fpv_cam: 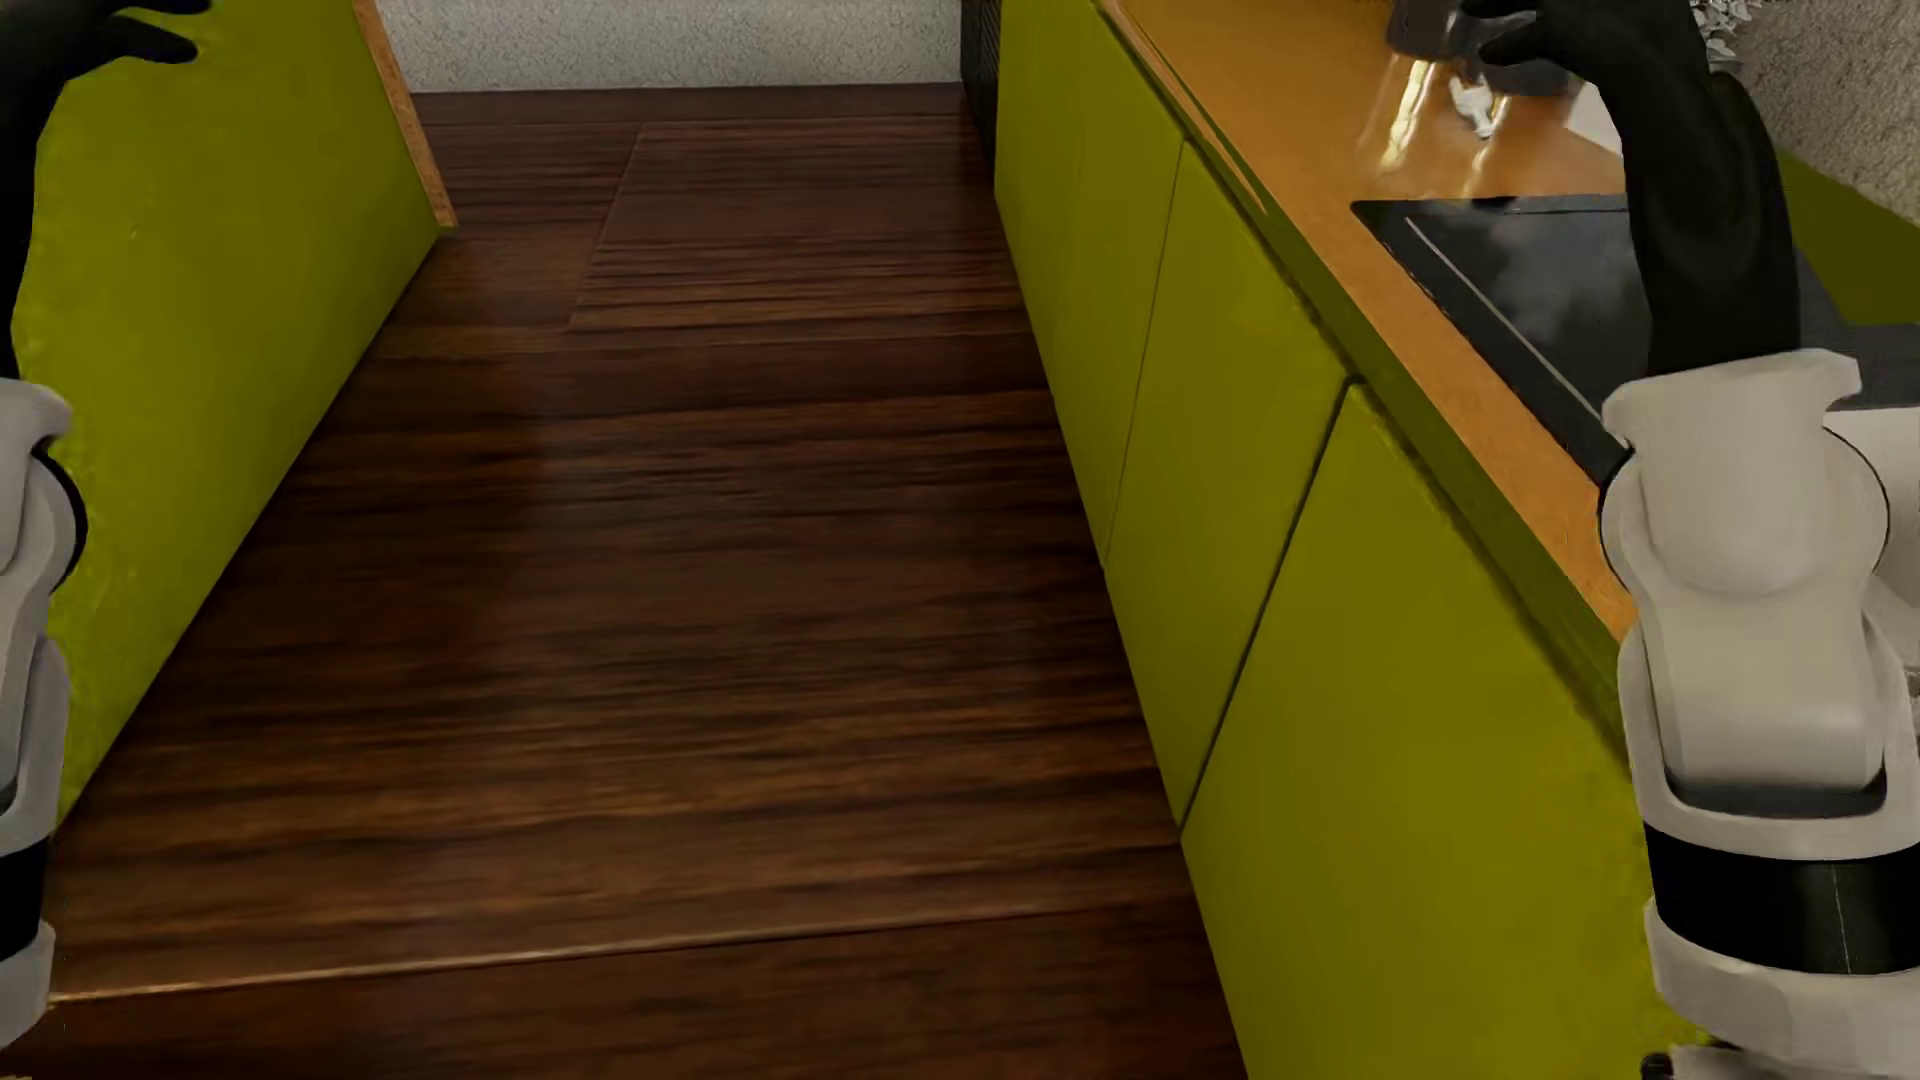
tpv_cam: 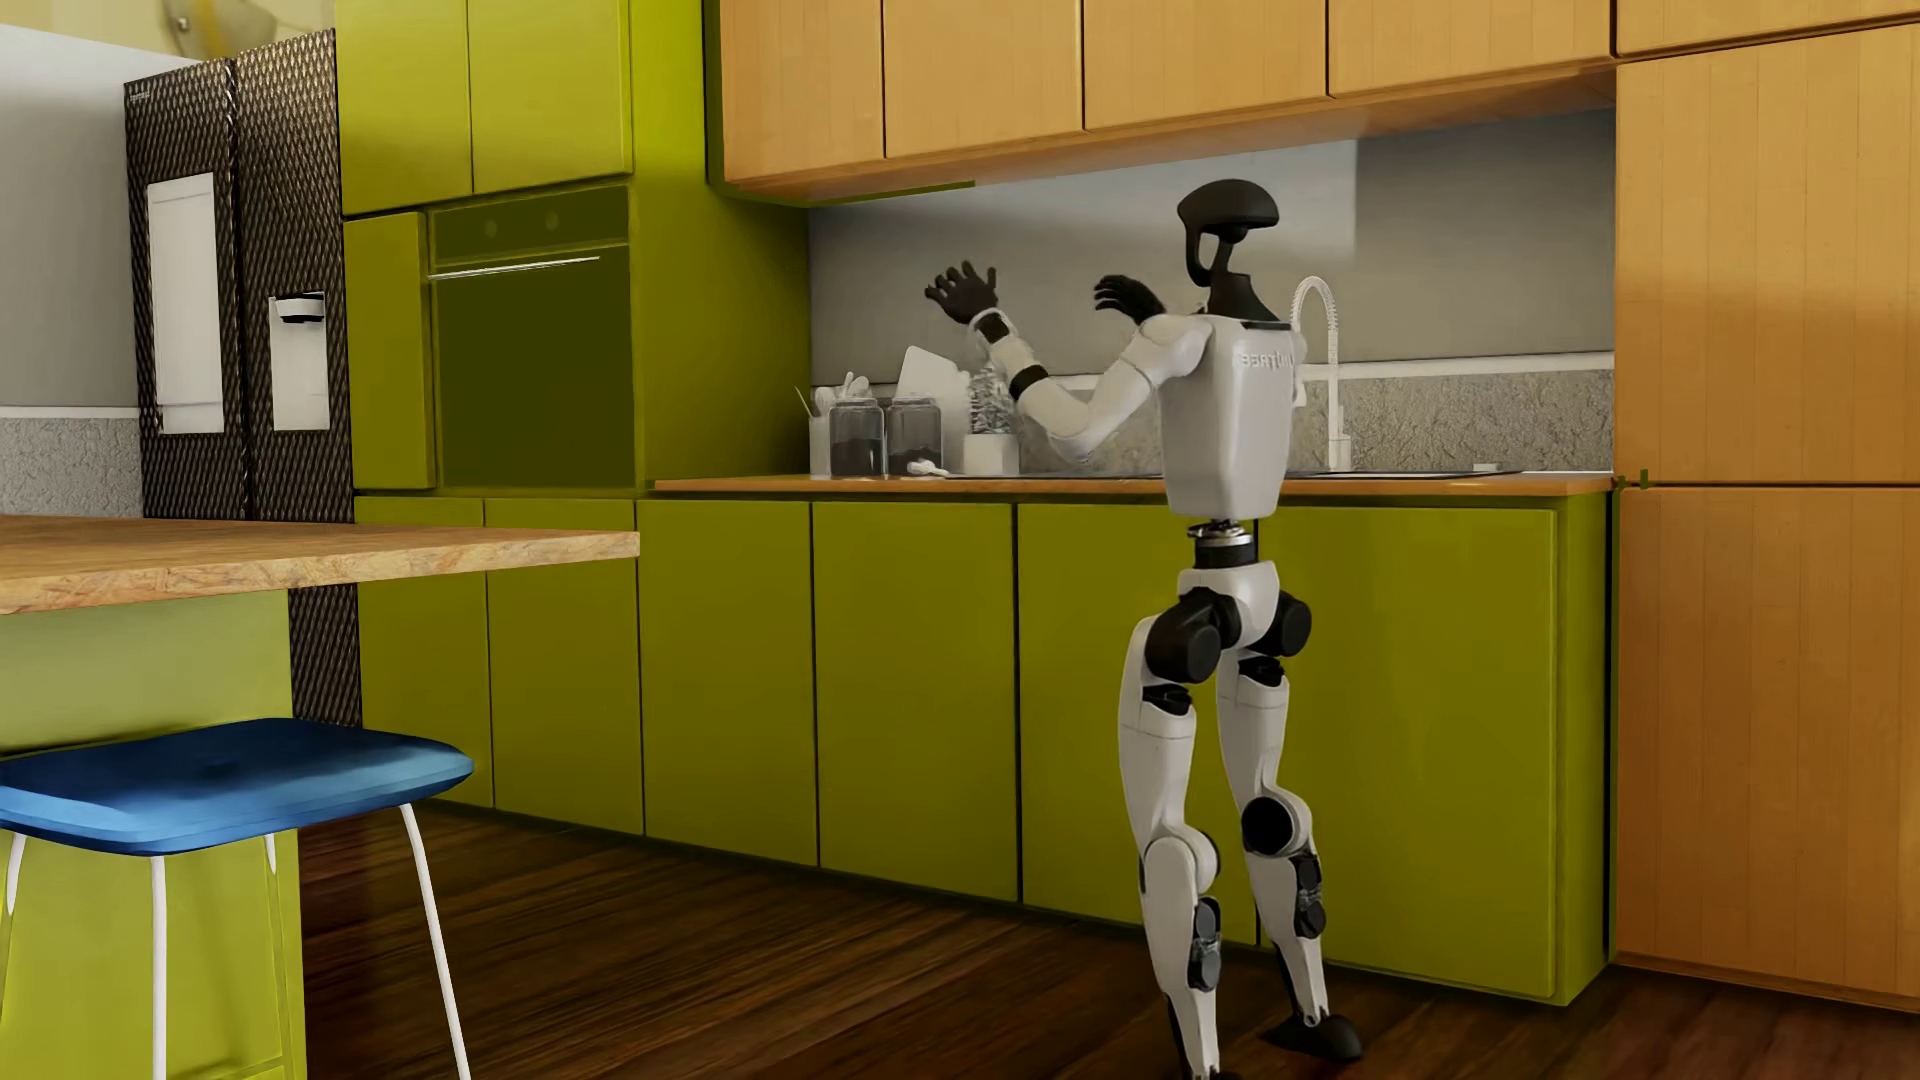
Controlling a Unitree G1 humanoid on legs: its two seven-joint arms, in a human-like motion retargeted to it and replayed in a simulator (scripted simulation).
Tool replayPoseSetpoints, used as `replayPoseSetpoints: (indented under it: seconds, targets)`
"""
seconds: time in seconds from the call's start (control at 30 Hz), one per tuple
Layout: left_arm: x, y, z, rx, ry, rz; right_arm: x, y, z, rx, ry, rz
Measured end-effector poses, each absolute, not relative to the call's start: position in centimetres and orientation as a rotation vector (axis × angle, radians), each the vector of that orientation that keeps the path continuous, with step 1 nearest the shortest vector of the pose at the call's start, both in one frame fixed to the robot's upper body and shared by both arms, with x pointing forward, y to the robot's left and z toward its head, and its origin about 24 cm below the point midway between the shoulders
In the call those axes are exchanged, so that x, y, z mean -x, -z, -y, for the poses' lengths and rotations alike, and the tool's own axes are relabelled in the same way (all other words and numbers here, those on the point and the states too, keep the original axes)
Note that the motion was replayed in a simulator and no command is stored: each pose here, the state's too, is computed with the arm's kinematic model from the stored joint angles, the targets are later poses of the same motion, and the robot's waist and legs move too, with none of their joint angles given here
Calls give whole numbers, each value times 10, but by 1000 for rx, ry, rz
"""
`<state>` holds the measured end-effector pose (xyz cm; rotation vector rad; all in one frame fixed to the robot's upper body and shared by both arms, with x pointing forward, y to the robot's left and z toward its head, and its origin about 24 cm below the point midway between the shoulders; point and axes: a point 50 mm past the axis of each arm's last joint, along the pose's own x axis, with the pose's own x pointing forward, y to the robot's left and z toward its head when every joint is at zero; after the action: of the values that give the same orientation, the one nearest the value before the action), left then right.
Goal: Stretch up
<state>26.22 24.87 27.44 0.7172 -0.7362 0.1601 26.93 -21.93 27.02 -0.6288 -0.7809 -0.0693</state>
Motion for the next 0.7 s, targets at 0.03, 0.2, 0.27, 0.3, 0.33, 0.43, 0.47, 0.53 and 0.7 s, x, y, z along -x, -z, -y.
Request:
replayPoseSetpoints:
  seconds: [0.03,0.2,0.27,0.3,0.33,0.43,0.47,0.53,0.7]
  targets:
    - [-258,-291,-247,-734,-174,800,-267,-286,222,642,96,830]
    - [-236,-361,-231,-822,-203,1066,-250,-355,213,723,136,1073]
    - [-228,-381,-221,-852,-199,1152,-244,-373,205,754,125,1145]
    - [-222,-391,-216,-863,-199,1198,-241,-381,200,770,118,1175]
    - [-218,-400,-211,-868,-196,1239,-240,-388,194,788,103,1200]
    - [-212,-425,-202,-891,-200,1312,-238,-407,181,836,76,1250]
    - [-212,-432,-199,-900,-197,1323,-239,-413,179,831,80,1261]
    - [-207,-445,-191,-931,-193,1363,-236,-427,170,863,69,1296]
    - [-195,-470,-167,-1001,-161,1452,-228,-458,160,928,88,1352]
